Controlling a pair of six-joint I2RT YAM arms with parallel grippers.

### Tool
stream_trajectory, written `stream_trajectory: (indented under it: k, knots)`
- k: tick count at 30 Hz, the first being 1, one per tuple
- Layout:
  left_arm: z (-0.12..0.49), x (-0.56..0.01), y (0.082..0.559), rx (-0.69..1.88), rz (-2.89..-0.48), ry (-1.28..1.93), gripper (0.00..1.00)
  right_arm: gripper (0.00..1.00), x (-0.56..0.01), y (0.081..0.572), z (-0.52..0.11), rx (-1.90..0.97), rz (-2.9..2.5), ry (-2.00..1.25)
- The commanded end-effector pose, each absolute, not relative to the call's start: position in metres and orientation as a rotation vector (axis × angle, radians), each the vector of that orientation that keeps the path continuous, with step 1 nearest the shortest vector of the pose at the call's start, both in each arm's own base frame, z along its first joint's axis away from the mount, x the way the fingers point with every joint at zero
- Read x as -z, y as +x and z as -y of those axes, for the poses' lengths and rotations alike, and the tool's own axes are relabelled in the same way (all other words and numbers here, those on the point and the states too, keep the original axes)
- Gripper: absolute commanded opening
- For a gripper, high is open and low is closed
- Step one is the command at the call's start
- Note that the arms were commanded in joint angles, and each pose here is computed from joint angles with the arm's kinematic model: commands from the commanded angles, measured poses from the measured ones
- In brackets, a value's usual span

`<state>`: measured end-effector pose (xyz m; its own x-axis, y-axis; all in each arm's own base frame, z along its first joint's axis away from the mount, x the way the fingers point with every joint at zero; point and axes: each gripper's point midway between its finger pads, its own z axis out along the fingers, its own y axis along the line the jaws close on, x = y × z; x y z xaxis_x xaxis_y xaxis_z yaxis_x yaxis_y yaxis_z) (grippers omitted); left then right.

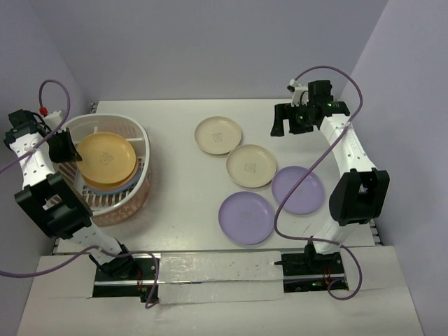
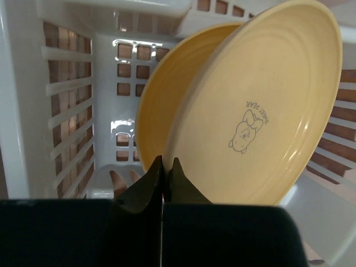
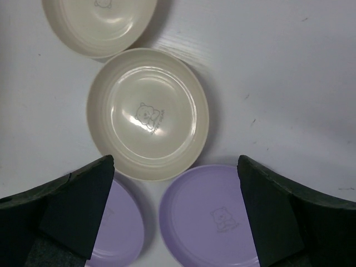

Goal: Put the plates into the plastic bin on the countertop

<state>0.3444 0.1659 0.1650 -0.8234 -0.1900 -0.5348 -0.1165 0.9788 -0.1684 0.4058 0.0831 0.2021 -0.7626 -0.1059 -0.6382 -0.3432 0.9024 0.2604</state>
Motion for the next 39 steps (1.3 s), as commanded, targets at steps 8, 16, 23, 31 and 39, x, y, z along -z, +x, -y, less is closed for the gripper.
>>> stream_trajectory:
  k: [8, 16, 23, 31, 39]
  knots:
    - [-0.167, -0.198, 0.358, 0.134, -2.443, -0.110, 0.76, 0.66, -0.157, 0.337, -0.110, -0.558, -2.478, -0.765]
    - [-0.136, -0.243, 0.363, 0.240, -2.329, 0.022, 0.81, 0.51, -0.103, 0.284, -0.134, -0.577, -2.565, -0.993]
    - [0.008, -0.249, 0.346, 0.389, -2.253, 0.477, 0.82, 0.51, -0.102, 0.285, -0.131, -0.549, -2.561, -0.968]
    - [0.215, -0.189, 0.298, 0.724, -2.222, 0.830, 0.81, 0.52, -0.124, 0.310, -0.089, -0.445, -2.551, -0.828]
    - [0.304, -0.109, 0.244, 0.919, -2.391, 1.095, 0.78, 0.61, -0.115, 0.330, 0.015, -0.215, -2.625, -0.666]
